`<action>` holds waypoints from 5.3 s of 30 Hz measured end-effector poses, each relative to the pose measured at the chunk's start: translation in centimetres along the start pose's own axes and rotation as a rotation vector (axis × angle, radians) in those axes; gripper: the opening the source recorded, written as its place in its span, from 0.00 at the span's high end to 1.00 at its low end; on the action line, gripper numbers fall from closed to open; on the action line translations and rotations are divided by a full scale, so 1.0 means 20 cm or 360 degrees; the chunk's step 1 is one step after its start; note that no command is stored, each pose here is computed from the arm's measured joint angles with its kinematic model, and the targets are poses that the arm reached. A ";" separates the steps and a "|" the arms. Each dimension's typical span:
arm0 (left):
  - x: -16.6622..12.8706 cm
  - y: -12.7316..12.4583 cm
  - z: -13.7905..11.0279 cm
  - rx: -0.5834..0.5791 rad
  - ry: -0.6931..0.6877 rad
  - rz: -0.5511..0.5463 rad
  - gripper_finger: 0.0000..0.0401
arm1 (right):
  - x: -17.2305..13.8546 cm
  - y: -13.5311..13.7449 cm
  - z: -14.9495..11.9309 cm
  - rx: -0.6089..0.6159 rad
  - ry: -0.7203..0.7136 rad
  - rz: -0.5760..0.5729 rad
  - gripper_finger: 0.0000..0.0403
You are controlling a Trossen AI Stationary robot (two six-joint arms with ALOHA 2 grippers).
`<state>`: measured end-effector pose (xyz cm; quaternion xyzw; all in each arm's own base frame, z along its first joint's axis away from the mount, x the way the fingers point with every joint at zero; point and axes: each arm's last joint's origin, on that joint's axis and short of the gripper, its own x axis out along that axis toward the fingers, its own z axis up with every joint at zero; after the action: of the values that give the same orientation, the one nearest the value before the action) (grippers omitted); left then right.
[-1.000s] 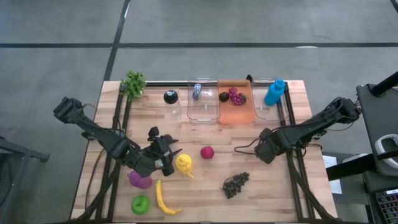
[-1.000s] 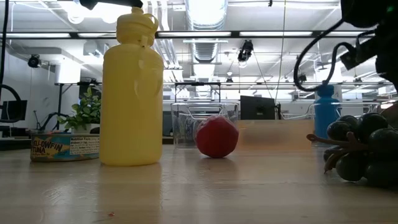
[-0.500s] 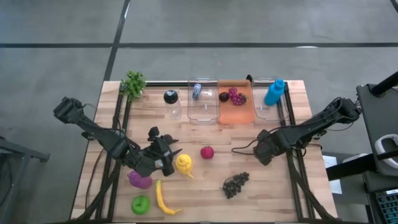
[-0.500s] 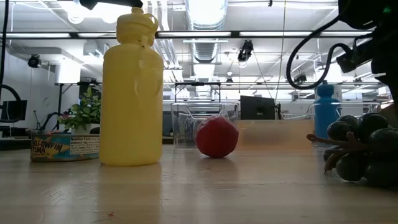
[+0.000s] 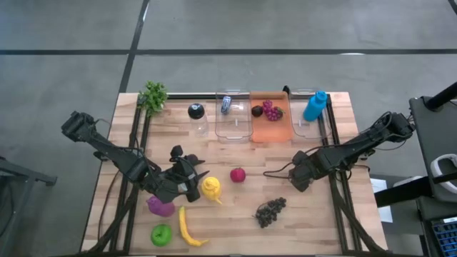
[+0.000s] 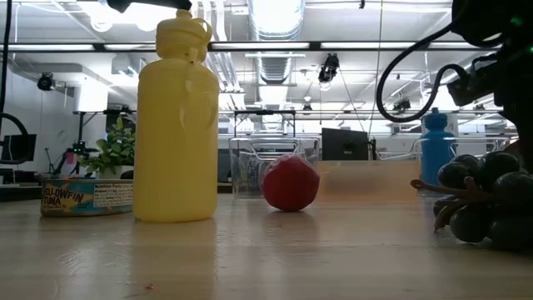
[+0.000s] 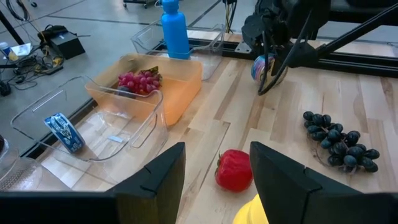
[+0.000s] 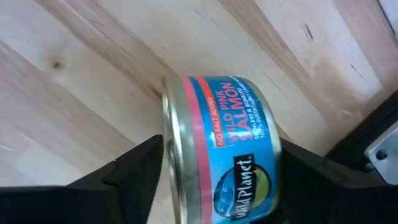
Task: Pick & Place Food Item
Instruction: Put the blue and pink tuna can into the left transparent bin
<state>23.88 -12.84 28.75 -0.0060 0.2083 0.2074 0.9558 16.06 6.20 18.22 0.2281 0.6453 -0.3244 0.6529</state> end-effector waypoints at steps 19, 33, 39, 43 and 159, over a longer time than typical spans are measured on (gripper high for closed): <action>0.00 0.00 0.00 0.0004 0.0000 0.0001 0.54 | -0.09 0.05 0.04 -0.0051 -0.0140 0.0107 0.54; 0.00 0.00 0.00 0.0151 -0.0001 0.0001 0.54 | -0.51 0.15 0.18 -0.0342 -0.0865 0.0198 0.54; 0.02 0.01 0.03 0.0186 -0.0040 0.0016 0.54 | -0.66 0.20 0.23 -0.0486 -0.1273 0.0211 0.54; 0.05 0.03 0.04 0.0110 -0.0045 0.0044 0.54 | -0.71 0.24 0.26 -0.0615 -0.1451 0.0270 0.54; 0.51 0.00 0.14 0.0468 -0.0382 -0.0353 0.52 | -0.63 0.34 0.45 -0.1264 -0.2055 0.0735 0.38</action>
<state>33.46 -8.55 27.19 0.1353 0.1189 0.0676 0.9813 27.73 5.97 30.36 -0.1272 0.1427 0.0056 0.9815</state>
